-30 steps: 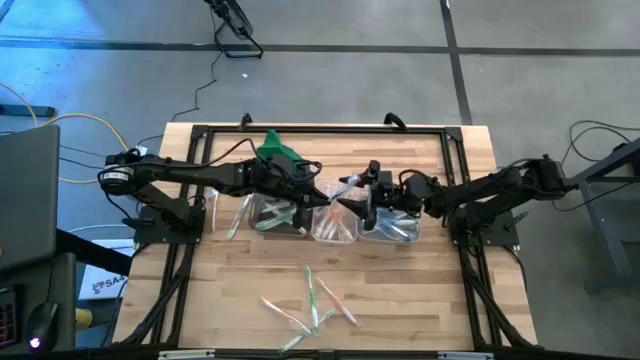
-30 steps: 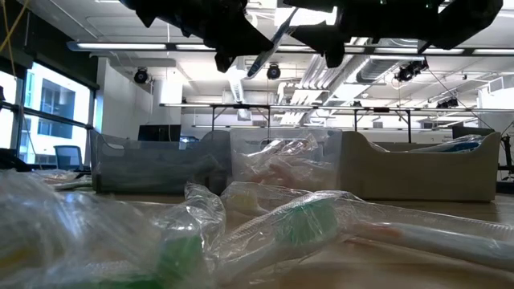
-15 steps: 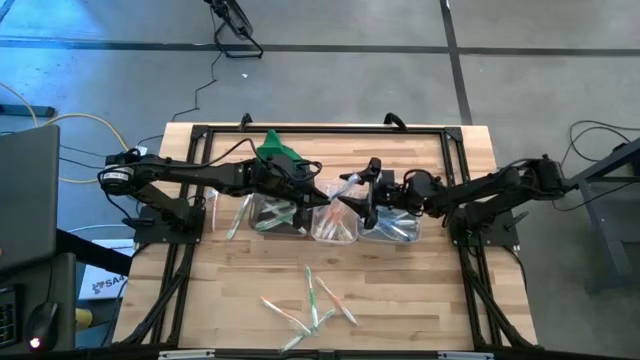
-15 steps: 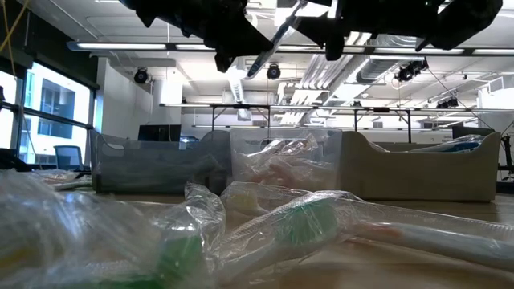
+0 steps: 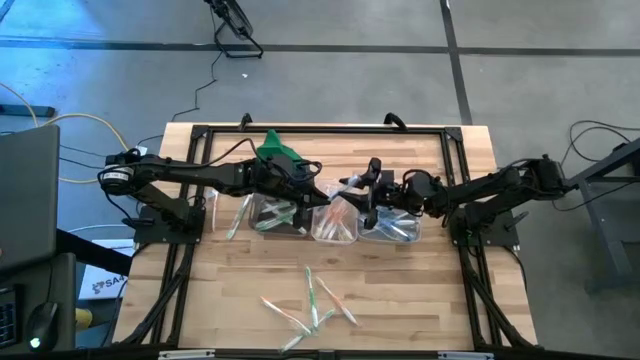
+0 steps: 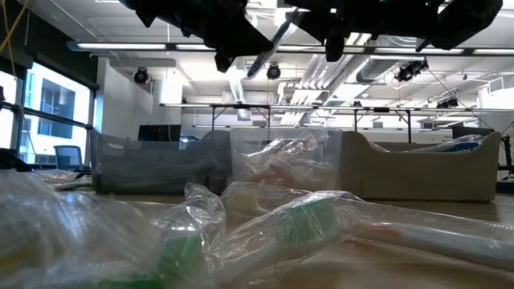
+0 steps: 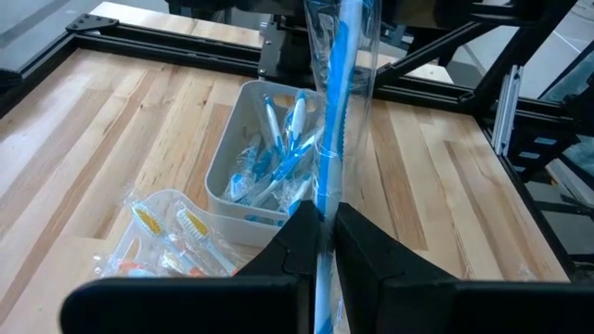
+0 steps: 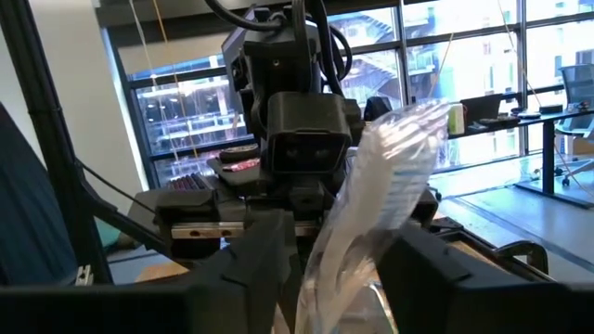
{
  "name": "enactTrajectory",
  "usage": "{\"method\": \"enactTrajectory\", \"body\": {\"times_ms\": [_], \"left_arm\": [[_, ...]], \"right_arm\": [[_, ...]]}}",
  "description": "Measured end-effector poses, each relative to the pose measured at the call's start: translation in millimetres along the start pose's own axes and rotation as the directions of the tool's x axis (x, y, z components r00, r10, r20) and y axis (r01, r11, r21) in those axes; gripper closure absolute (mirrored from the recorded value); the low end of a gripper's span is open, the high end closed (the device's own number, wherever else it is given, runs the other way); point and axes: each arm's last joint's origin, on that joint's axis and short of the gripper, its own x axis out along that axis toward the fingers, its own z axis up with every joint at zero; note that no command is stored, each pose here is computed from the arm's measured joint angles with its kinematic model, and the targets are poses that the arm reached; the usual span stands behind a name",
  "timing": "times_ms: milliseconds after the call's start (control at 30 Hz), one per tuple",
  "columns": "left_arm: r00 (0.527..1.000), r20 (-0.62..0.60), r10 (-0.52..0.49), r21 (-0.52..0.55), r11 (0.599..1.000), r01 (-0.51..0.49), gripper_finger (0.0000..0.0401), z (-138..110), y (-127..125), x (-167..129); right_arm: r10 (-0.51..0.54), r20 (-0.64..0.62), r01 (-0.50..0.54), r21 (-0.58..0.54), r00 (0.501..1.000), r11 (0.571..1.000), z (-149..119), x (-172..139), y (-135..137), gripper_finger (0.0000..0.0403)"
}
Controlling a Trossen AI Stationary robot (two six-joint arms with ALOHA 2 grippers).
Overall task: Pick & Place Toothbrushes
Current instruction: Put the blue toothbrush into the gray bin
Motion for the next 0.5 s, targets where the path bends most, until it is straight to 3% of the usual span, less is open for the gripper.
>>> {"method": "enactTrajectory", "body": {"times_ms": [500], "left_arm": [[1.0,0.0,0.002,0.0,1.0,-0.002,0.0382,0.0,-0.1,0.0]], "right_arm": [[0.0,-0.001,0.0,0.0,1.0,1.0,-0.1,0.0,0.0,0.0352]]}}
